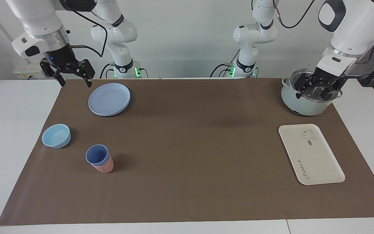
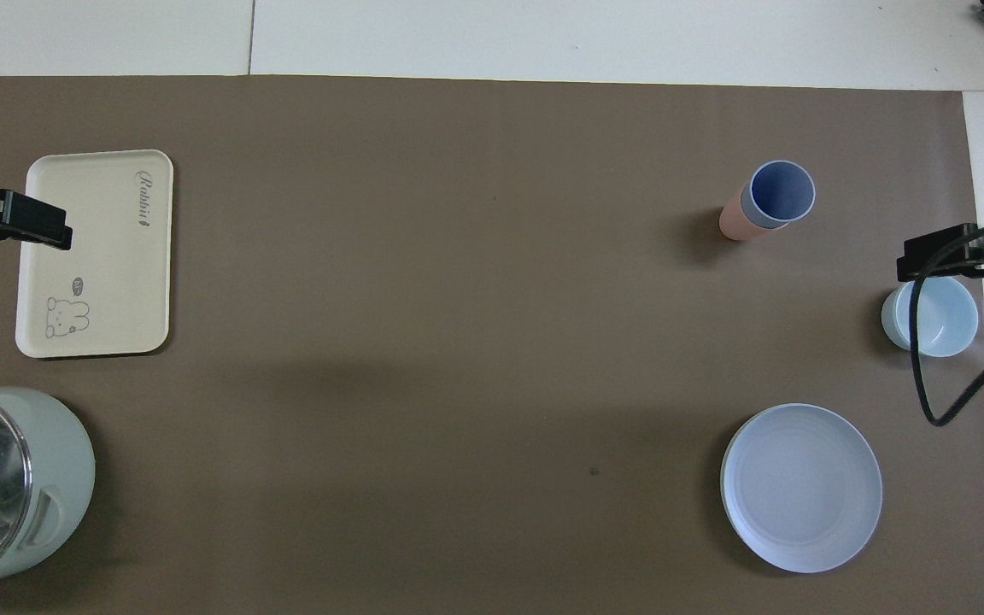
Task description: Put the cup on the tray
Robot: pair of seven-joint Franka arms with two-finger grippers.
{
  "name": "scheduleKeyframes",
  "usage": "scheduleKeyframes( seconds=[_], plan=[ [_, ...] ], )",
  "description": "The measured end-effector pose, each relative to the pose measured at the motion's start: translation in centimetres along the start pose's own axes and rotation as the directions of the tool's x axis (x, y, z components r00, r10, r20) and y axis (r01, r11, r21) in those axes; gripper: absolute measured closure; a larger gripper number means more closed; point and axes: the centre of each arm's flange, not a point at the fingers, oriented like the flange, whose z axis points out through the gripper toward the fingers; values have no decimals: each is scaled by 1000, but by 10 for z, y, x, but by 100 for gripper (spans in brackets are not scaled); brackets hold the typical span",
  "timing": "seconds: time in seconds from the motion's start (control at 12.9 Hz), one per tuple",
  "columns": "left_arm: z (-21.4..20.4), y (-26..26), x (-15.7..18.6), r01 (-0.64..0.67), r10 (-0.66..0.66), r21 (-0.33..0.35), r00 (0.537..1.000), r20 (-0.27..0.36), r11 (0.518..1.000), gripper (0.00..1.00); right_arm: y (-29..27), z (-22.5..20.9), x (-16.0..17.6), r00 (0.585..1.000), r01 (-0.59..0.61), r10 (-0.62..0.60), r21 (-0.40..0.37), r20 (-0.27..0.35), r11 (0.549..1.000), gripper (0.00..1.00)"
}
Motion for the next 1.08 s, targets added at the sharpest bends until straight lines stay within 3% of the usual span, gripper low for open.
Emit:
scheduleKeyframes(
  seconds=[0.23,0.54,0.77,1.08],
  plan=[
    [-7,1,-7,0,0,0,1000,10,1000,0,0,6,1,1000,21,-21,3,1,1000,0],
    [-8,1,-9,0,0,0,1000,10,1000,0,32,37,18,963,234,-222,64,-150,970,0],
    [-7,1,-8,0,0,0,1000,11,1000,0,84,82,25,863,449,-398,112,-312,887,0],
    [6,1,-9,-1,1,1,1000,-2,1000,0,120,174,40,696,646,-494,155,-521,747,0]
  ],
)
